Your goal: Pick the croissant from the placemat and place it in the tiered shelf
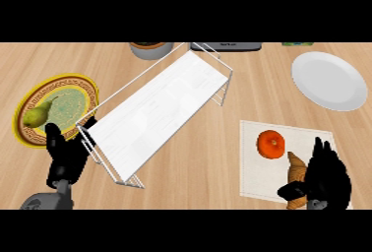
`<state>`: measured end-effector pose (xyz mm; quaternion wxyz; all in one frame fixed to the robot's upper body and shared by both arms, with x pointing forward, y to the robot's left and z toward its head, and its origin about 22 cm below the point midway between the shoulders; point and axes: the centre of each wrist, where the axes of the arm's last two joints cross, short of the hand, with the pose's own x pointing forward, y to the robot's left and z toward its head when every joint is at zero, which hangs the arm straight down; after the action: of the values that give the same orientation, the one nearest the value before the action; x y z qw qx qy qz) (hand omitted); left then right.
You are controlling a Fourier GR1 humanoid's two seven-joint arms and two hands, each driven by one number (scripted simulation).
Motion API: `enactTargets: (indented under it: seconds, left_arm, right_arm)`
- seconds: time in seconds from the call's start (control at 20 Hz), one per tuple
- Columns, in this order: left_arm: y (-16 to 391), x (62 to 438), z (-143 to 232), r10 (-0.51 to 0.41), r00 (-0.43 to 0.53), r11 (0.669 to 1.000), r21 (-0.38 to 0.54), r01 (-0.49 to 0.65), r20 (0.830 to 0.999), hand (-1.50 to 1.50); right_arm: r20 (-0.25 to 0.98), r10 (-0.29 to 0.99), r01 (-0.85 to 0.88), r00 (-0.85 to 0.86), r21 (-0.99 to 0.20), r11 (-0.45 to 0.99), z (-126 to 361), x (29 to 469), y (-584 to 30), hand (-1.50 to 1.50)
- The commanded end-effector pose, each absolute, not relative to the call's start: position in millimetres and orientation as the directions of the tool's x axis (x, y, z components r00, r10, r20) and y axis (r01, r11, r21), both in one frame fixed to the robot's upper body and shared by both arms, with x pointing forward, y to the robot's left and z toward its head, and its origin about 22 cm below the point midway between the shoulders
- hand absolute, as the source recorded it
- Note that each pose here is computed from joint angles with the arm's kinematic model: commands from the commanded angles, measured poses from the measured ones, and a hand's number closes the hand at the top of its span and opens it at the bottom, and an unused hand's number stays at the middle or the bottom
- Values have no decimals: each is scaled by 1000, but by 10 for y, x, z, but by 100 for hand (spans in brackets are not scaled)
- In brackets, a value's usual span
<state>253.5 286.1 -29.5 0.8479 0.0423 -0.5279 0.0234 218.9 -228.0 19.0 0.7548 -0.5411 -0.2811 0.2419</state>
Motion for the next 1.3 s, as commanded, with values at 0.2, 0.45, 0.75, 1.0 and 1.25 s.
enactTargets:
  seconds: [0.2, 0.45, 0.75, 1.0, 1.25]
  left_arm:
    - [2880, 2717, -280, -7, 442, 996, 45, -75, 897, 0]
    - [3027, 2561, -249, -18, 433, 994, 63, -90, 901, 0]
    - [2908, 2545, -266, -15, 449, 995, 57, -80, 894, 0]
    - [2824, 2381, -389, -19, 431, 995, 57, -76, 902, 0]
    - [2929, 2452, -327, -7, 441, 994, 56, -97, 897, 0]
  right_arm:
    - [184, 619, -3, 763, -958, 288, -2, 2227, -2449, -150]
    - [174, 628, -21, 759, -956, 291, -80, 2255, -2493, -150]
    - [43, 742, -290, 669, -904, 314, -323, 2295, -2347, 150]
    - [128, 758, -209, 639, -920, 330, -283, 2430, -2393, 150]
    - [198, 794, -146, 574, -930, 337, -346, 2379, -2002, 150]
